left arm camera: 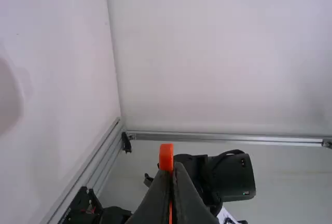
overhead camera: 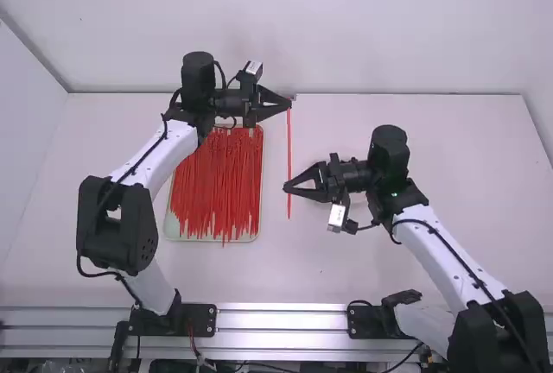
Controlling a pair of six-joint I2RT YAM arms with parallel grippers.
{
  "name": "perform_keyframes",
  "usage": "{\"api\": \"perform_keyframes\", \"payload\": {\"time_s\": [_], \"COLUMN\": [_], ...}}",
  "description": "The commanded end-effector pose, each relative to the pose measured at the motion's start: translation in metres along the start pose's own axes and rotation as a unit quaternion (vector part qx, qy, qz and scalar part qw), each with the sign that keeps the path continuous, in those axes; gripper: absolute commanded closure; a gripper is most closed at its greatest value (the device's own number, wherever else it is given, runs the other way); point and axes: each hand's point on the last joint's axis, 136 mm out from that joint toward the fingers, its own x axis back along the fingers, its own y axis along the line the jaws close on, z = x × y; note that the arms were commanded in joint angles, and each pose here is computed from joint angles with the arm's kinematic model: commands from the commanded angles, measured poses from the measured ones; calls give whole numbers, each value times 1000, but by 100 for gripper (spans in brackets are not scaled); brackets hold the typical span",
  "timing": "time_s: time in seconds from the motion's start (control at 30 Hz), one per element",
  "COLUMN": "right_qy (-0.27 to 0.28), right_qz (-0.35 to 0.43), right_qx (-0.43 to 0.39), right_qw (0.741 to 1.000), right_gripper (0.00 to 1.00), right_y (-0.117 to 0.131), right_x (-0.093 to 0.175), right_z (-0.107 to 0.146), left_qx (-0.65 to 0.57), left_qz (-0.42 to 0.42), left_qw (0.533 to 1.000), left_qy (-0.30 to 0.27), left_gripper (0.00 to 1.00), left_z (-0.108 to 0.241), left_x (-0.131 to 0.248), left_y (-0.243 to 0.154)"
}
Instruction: Fasten the cable tie
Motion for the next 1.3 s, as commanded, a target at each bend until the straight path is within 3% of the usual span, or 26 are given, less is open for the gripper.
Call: {"api": "perform_keyframes", "payload": {"time_s": [0.0,0.37,0.47,0.83,1.27], "right_qy": [-4,11,13,13,17], "right_qz": [3,0,0,0,6], "right_qx": [12,13,13,12,-98], "right_qw": [1000,1000,1000,1000,995], "right_gripper": [100,100,96,100,100], "right_y": [-11,-10,-10,-10,-17], "right_x": [1,3,3,3,6], "right_z": [1,6,7,7,10], "left_qx": [-15,-16,-16,-19,-29], "left_qz": [6,4,4,4,4], "left_qw": [1000,1000,1000,1000,1000], "left_qy": [6,2,1,1,-1], "left_gripper": [98,98,98,98,98], "left_z": [1,-1,-1,-1,-2], "left_x": [0,0,0,0,0], "left_y": [-10,-10,-10,-10,-10]}}
